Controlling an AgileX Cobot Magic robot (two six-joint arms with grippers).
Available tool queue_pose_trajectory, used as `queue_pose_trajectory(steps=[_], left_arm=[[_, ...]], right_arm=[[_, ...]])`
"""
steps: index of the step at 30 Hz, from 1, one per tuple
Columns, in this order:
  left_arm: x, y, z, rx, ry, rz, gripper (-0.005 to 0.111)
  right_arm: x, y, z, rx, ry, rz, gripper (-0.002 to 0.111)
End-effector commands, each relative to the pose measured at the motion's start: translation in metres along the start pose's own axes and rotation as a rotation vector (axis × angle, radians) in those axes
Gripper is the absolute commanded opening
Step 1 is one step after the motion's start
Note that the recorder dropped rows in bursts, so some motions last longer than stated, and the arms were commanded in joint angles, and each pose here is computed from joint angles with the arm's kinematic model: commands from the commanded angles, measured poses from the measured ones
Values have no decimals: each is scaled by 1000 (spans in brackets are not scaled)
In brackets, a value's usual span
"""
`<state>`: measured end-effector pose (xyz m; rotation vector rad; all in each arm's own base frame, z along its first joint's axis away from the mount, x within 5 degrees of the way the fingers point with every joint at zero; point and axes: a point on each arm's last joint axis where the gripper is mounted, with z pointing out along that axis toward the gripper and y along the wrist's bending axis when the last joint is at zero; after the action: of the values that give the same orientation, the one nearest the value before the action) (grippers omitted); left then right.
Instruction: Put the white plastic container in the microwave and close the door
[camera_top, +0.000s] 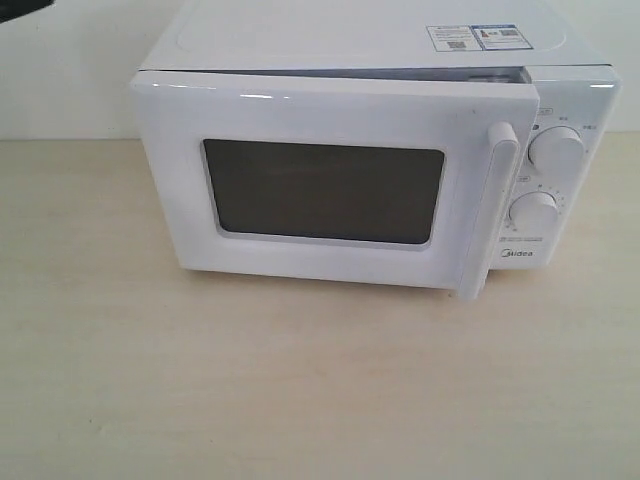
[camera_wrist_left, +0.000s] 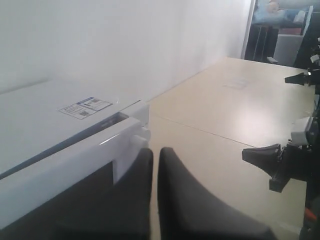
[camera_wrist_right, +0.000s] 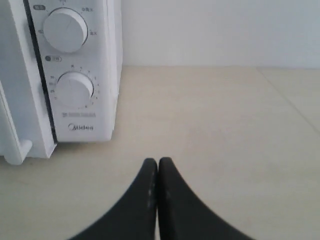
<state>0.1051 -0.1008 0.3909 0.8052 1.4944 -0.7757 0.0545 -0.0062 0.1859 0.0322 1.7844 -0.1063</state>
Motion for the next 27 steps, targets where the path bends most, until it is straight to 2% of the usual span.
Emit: queue_pose_trajectory(steps=[1, 3, 7, 11, 13, 17, 21, 25, 27], left_arm=[[-1, -6, -14, -41, 27, 11, 4], [-2, -10, -23, -56, 19, 24, 4], [-6, -15, -32, -69, -24, -32, 4], [-10, -20, -41, -87, -67, -13, 4], [-12, -22, -45, -94, -85, -3, 4], [-13, -24, -49, -97, -96, 12, 4], [-13, -24, -49, -97, -96, 12, 4], [-13, -24, -49, -97, -96, 12, 4], [-13, -24, -49, -97, -96, 12, 4]], right_arm=[[-29, 2, -5, -10, -327, -34, 0], [-47, 3, -14, -30, -545, -8, 0], [-63, 3, -26, -47, -760, 18, 0], [-78, 0, -44, -106, -1021, 184, 0], [-85, -1, -49, -133, -1056, 236, 0], [-120, -3, -68, -168, -1065, 288, 0], [-157, -6, -95, -176, -987, 326, 0], [-189, -10, -110, -168, -800, 438, 0], [-204, -12, -111, -146, -721, 448, 0]])
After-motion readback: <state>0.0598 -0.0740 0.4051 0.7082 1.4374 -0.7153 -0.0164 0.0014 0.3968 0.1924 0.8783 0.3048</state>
